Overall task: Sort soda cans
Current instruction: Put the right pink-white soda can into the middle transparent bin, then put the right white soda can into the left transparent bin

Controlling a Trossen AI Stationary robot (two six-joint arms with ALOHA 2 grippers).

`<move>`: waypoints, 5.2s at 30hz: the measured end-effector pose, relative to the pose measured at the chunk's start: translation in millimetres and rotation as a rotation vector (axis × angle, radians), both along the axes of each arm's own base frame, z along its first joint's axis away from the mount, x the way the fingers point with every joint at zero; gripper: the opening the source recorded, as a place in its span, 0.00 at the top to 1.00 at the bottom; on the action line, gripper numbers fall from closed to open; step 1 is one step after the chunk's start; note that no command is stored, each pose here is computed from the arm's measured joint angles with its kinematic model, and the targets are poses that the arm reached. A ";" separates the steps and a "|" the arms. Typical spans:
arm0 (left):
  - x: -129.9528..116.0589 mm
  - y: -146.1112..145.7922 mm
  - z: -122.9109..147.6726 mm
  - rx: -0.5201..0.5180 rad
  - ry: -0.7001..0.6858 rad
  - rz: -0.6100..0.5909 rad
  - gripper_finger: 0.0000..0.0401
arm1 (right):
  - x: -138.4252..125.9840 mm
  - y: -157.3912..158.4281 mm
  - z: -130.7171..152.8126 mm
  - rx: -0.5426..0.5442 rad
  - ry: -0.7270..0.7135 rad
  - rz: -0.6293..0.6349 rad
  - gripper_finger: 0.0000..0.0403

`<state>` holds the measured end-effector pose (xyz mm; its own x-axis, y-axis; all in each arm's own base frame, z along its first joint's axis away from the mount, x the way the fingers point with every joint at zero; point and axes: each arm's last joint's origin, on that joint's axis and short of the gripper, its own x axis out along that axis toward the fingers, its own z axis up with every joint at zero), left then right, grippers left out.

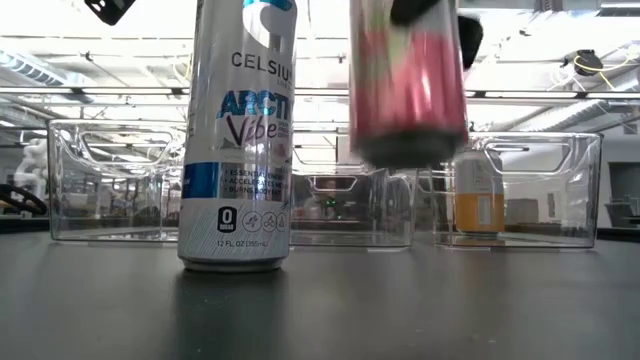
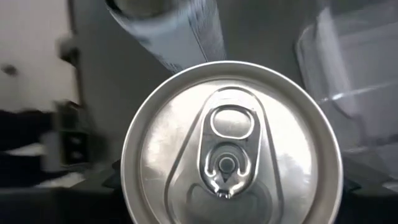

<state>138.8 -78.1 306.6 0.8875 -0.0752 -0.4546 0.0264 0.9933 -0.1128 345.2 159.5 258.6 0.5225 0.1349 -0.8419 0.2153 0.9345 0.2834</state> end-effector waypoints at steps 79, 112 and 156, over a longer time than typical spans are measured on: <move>-55.4 47.8 -23.5 0.183 -0.044 0.007 0.70 | 47.7 -207.8 -61.9 -0.193 0.173 -0.967 0.30; -55.4 47.8 -23.3 0.182 -0.045 0.008 0.70 | 39.8 -180.1 43.4 -0.348 0.174 -0.839 0.13; -55.6 48.6 -23.5 0.038 -0.041 0.107 0.70 | -93.8 100.8 43.0 -0.070 0.486 -0.452 0.13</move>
